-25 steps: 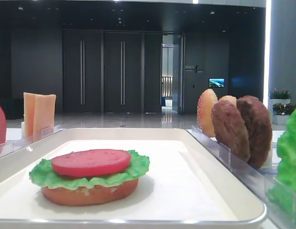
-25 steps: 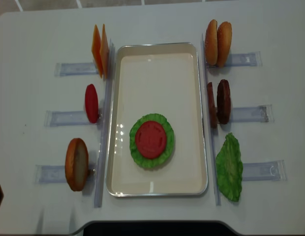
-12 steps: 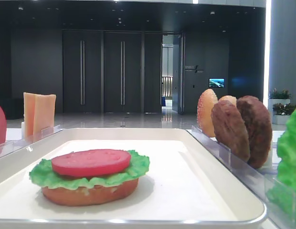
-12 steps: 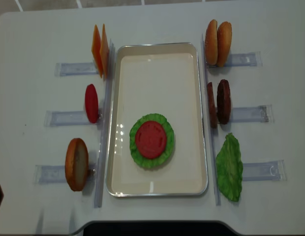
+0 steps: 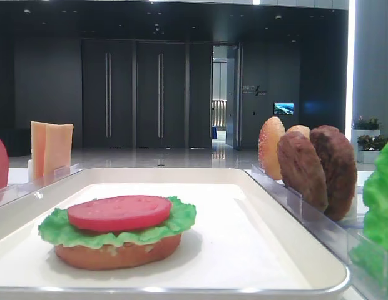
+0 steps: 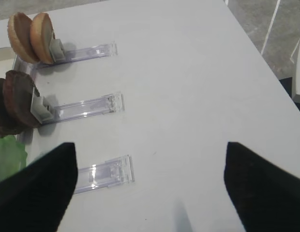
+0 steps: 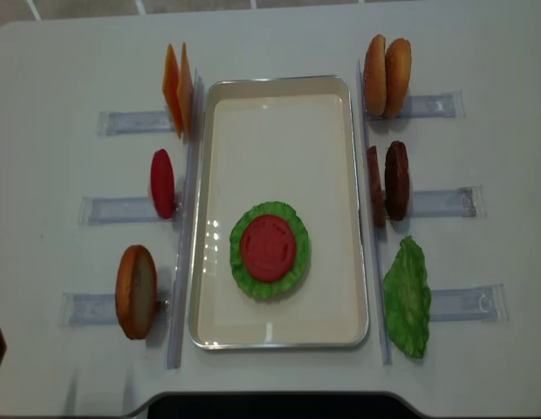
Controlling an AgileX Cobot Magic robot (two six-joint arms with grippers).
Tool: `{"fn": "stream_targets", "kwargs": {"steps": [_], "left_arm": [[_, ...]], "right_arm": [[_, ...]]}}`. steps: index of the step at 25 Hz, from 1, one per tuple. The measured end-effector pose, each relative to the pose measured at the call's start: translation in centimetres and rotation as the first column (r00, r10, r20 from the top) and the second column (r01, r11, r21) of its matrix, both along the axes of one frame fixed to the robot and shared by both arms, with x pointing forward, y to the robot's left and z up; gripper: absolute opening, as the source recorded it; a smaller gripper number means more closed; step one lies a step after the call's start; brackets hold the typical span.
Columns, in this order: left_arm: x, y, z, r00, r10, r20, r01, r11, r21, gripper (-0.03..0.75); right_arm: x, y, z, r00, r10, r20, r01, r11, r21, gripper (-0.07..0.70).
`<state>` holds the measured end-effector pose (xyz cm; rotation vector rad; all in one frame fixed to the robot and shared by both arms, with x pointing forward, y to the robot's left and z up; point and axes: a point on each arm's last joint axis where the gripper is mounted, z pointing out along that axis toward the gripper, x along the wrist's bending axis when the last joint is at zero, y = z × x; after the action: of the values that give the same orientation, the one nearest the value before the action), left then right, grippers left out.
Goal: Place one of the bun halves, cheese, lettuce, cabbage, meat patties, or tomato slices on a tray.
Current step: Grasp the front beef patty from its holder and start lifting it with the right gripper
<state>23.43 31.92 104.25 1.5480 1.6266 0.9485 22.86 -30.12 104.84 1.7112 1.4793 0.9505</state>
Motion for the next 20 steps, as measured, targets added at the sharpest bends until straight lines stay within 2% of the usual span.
{"fn": "stream_targets", "kwargs": {"steps": [10,14,17,20], "left_arm": [[0.0,0.0,0.0,1.0,0.0,0.0,0.0,1.0,0.0,0.692],[0.0,0.0,0.0,1.0,0.0,0.0,0.0,1.0,0.0,0.692],[0.0,0.0,0.0,1.0,0.0,0.0,0.0,1.0,0.0,0.692],[0.0,0.0,0.0,1.0,0.0,0.0,0.0,1.0,0.0,0.692]], "right_arm": [[0.0,0.1,0.0,1.0,0.022,-0.002,-0.022,0.999,-0.023,0.585],[0.9,0.3,0.2,0.993,0.063,-0.095,-0.068,0.997,-0.045,0.585],[2.5,0.5,0.2,0.973,0.103,-0.207,-0.113,0.993,-0.039,0.585],[4.3,0.8,-0.1,0.935,0.131,-0.33,-0.137,0.991,0.005,0.585]]}}
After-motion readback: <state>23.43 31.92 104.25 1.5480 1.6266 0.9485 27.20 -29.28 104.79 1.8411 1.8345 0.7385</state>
